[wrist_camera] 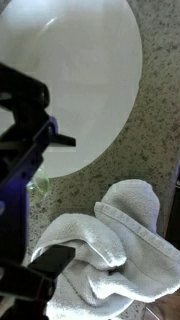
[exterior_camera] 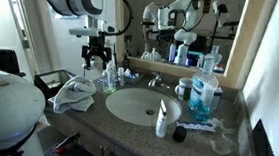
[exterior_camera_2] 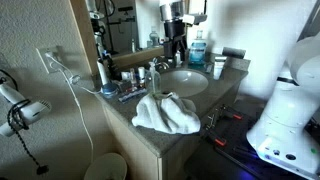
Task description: Put the mug cup in the sink
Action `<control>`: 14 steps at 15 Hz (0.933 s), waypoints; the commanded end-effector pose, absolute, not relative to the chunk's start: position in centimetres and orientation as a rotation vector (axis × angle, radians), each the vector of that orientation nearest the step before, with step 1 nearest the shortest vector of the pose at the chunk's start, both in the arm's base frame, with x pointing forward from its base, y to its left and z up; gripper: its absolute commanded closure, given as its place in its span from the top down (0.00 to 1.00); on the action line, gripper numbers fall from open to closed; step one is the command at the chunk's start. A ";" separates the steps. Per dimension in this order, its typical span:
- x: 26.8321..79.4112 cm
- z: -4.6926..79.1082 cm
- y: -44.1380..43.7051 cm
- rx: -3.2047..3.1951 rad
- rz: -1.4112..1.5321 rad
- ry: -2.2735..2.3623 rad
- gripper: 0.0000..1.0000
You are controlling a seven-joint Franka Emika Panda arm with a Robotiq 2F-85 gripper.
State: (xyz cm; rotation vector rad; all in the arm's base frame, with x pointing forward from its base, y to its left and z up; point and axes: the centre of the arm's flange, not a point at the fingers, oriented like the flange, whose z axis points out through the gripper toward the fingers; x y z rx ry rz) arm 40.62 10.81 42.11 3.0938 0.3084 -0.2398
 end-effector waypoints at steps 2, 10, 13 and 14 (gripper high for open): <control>40.6 42.1 10.8 3.094 -0.240 0.308 1.00; 43.7 42.0 2.6 3.164 -0.163 -0.107 1.00; 45.8 41.6 -3.7 3.162 0.007 -0.335 1.00; 46.6 41.2 -5.9 3.145 0.069 -0.396 1.00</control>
